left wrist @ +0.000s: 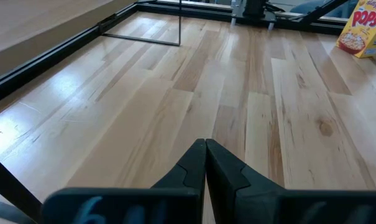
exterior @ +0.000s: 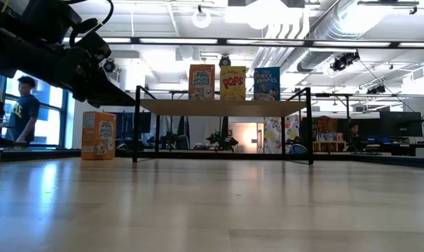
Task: Stack cereal on shelf
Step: Put the yellow cereal box on the shelf aligned with the other yellow cereal box
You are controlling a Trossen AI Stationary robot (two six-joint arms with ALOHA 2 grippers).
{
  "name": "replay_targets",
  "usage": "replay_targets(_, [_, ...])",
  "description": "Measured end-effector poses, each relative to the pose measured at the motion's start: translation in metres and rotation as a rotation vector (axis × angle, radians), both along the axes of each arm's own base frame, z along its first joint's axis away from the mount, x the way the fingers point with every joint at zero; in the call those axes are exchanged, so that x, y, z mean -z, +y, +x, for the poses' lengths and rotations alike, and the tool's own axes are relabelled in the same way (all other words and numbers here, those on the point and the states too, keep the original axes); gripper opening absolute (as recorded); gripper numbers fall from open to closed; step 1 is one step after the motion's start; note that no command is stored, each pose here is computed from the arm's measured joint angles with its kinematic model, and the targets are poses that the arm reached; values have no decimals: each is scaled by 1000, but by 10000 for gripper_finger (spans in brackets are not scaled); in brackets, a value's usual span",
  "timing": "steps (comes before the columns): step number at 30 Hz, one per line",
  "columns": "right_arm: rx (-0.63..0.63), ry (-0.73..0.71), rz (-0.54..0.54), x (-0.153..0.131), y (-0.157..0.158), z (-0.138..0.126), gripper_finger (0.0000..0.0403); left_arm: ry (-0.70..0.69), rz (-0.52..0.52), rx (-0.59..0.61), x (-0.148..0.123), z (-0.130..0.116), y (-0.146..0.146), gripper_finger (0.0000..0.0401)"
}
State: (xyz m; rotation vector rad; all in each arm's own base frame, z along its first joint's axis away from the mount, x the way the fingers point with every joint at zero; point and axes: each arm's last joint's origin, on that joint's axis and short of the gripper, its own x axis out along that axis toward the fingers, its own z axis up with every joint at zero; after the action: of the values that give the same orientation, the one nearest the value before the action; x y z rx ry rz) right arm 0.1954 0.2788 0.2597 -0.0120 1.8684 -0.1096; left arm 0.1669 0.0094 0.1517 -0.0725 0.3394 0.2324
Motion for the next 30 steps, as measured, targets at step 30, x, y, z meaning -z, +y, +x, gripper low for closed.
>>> replay_targets(30, [-215,-17,-89,19,5,-25,342,-9,-33,-8,0,0,0,3])
